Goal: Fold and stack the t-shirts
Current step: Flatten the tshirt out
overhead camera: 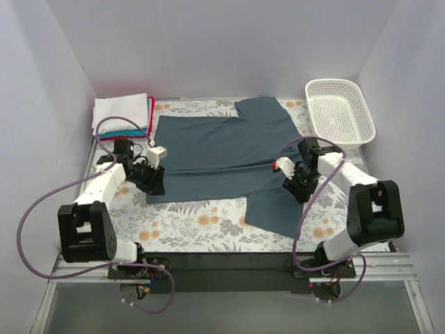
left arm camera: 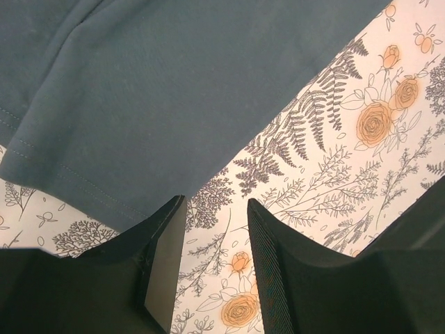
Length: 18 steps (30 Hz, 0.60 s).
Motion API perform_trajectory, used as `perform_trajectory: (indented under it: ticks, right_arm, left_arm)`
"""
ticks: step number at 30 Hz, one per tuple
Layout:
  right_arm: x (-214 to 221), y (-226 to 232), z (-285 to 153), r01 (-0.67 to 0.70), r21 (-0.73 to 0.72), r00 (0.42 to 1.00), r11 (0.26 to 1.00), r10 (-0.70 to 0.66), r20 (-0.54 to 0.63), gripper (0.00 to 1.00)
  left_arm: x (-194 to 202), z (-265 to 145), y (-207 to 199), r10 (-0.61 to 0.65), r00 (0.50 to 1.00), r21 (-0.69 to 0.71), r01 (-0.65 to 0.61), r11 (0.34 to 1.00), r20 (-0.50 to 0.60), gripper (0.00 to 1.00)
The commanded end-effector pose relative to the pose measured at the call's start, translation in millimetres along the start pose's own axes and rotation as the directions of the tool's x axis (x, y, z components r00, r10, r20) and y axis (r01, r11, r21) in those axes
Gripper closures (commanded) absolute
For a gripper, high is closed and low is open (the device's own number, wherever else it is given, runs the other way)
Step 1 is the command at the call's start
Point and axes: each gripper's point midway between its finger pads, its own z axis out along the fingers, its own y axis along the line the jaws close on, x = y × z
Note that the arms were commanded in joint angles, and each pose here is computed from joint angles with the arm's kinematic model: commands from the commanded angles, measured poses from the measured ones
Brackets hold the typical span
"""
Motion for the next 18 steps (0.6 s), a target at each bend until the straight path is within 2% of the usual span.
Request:
perform_trajectory:
  ticks: [1,3,7,11,14,18]
  right_arm:
    - [-19.4,-26.5,-10.5,0.047,0.098,0.998,0.994,-0.051,0.046,0.44]
    - [-22.2,-32.2,-9.4,0.062,0.102,0.997,0.993,-0.066,0.039,0.40]
    - [-21.3,-31.1,-8.8,0.086,0.086,0.996,0.993,-0.089,0.024,0.39]
    - [-7.7,6.0,-8.0,0.116,-0.007,0.993,0.993,-0.116,0.018,0.40]
    - [2.8,51.1,-13.3,0.211,-0.057,0.978,0.976,-0.210,0.021,0.41]
    - [21.8,74.3,-4.5,0.303,-0.062,0.951,0.951,-0.306,-0.040,0.40]
  left_arm:
    - [3.5,0.9,5.6,0.024,1.000,-0.022,-0.024,0.999,-0.005,0.60]
    - [8.2,3.5,9.1,0.040,0.999,-0.032,-0.041,0.999,-0.022,0.60]
    - [17.9,3.9,13.6,0.051,0.997,-0.055,-0.054,0.997,-0.056,0.60]
    - [18.4,0.5,11.8,0.057,0.997,-0.062,-0.060,0.996,-0.055,0.59]
    - [21.0,-0.2,9.3,0.051,0.997,-0.054,-0.054,0.997,-0.062,0.59]
    - [23.1,2.0,9.5,0.048,0.997,-0.054,-0.052,0.997,-0.063,0.59]
